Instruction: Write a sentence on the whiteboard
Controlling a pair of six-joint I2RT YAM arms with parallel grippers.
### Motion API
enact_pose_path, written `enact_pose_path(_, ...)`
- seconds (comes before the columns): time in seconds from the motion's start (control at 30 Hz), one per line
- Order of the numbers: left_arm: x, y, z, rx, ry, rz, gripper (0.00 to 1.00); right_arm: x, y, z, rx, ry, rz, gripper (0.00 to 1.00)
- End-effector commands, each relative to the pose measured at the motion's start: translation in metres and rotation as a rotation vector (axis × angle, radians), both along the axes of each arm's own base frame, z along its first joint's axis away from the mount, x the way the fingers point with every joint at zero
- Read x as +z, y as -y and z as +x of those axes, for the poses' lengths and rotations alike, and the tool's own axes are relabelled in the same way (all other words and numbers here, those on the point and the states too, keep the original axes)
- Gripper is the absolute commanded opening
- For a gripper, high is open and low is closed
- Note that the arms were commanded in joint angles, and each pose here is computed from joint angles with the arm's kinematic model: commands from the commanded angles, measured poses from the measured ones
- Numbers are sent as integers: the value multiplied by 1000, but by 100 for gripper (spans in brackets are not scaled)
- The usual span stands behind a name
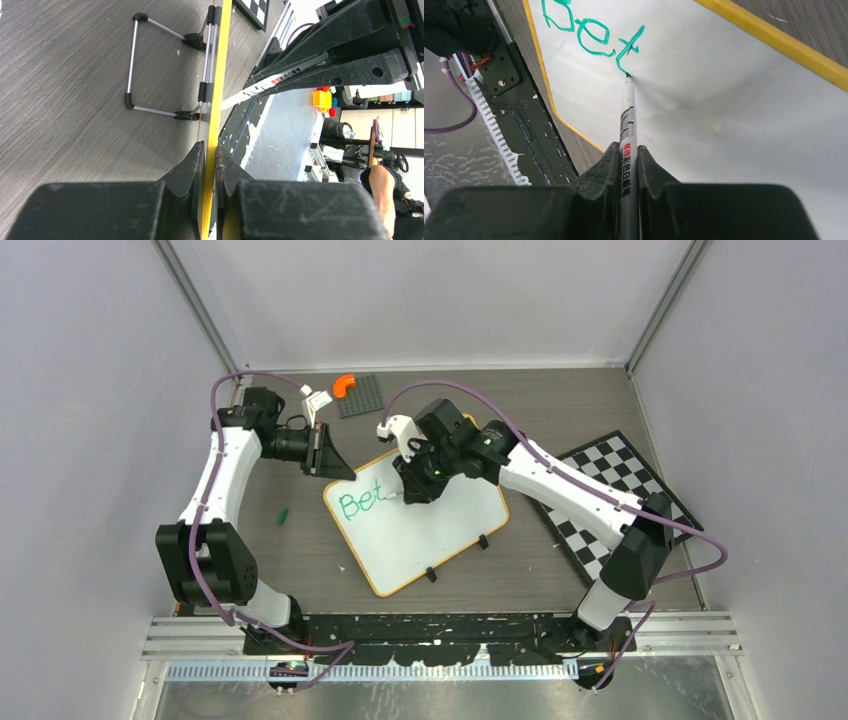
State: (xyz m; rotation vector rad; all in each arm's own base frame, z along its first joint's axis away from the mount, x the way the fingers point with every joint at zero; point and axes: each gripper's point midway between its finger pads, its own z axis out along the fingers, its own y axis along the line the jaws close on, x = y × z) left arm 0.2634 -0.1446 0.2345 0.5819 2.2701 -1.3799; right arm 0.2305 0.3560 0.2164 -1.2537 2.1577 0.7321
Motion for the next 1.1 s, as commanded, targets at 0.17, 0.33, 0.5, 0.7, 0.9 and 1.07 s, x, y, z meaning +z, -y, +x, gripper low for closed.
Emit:
enact_pose_path(0.17, 5, 0, -4, 7, 3, 16, 0, 50, 7, 11, -24, 120, 73, 0)
enact_pose_path(0.33, 4, 0, -3, 6, 1, 14, 0, 52, 3, 15, -21, 128, 78, 0)
enact_pose_path(0.5, 4, 0, -4, 6, 2, 16, 0, 45, -2, 20, -20, 124, 68, 0)
enact_pose_path(0.7, 4, -1, -4, 7, 3, 20, 0, 36, 2, 26, -35, 121, 44, 0)
enact_pose_path(0.9, 4, 0, -3, 7, 1, 19, 0, 31, 17, 37, -73, 123, 27, 0)
enact_pose_path(1.07, 3, -1, -3, 8, -4, 19, 0, 35, 24, 37, -80, 130, 27, 0)
